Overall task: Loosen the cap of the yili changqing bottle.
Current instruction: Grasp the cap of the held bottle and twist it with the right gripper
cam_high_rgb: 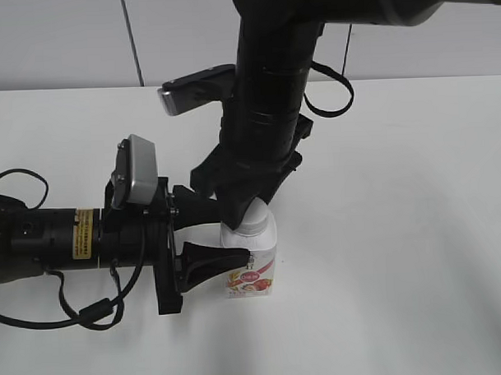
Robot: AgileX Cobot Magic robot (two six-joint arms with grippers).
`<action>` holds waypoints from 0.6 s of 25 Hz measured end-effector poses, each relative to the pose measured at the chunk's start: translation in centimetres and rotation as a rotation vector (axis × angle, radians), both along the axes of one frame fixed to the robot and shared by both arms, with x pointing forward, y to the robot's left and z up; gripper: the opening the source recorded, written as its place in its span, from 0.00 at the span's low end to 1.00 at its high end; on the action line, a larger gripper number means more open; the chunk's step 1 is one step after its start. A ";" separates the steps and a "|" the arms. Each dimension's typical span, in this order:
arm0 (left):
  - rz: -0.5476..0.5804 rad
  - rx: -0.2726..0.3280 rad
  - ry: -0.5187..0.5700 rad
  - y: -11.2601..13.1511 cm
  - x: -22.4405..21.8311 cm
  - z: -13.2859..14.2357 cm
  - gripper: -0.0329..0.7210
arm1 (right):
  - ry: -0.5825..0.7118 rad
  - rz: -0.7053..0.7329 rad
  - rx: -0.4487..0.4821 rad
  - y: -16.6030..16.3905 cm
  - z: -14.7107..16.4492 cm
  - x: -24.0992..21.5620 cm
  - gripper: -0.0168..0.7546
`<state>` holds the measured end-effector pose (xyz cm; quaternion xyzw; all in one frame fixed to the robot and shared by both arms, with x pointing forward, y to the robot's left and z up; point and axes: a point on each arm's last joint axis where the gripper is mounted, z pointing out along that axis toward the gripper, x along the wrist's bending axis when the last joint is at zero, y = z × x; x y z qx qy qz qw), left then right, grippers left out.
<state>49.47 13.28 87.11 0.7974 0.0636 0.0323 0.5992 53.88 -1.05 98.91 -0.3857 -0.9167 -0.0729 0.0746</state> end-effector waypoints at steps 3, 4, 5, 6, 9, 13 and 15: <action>0.001 0.000 0.000 0.0 0.0 0.0 0.63 | -0.052 0.263 0.023 0.0 0.0 0.0 0.53; 0.001 0.000 0.000 0.0 0.0 0.0 0.63 | -0.070 0.358 0.033 0.0 0.0 0.0 0.53; 0.001 0.000 0.000 0.0 0.0 0.0 0.63 | -0.085 0.432 0.040 0.0 0.0 0.0 0.53; 0.001 0.000 0.000 0.0 0.0 0.0 0.63 | -0.099 0.509 0.047 0.0 0.0 0.0 0.53; 0.001 0.000 0.000 0.0 0.0 0.0 0.63 | -0.124 0.639 0.059 0.1 0.0 0.0 0.53; 0.001 0.000 0.000 0.0 0.0 0.0 0.63 | -0.132 0.675 0.062 0.1 0.0 0.0 0.53; 0.001 0.000 0.000 0.0 0.0 0.0 0.63 | -0.133 0.677 0.062 0.1 0.0 0.0 0.53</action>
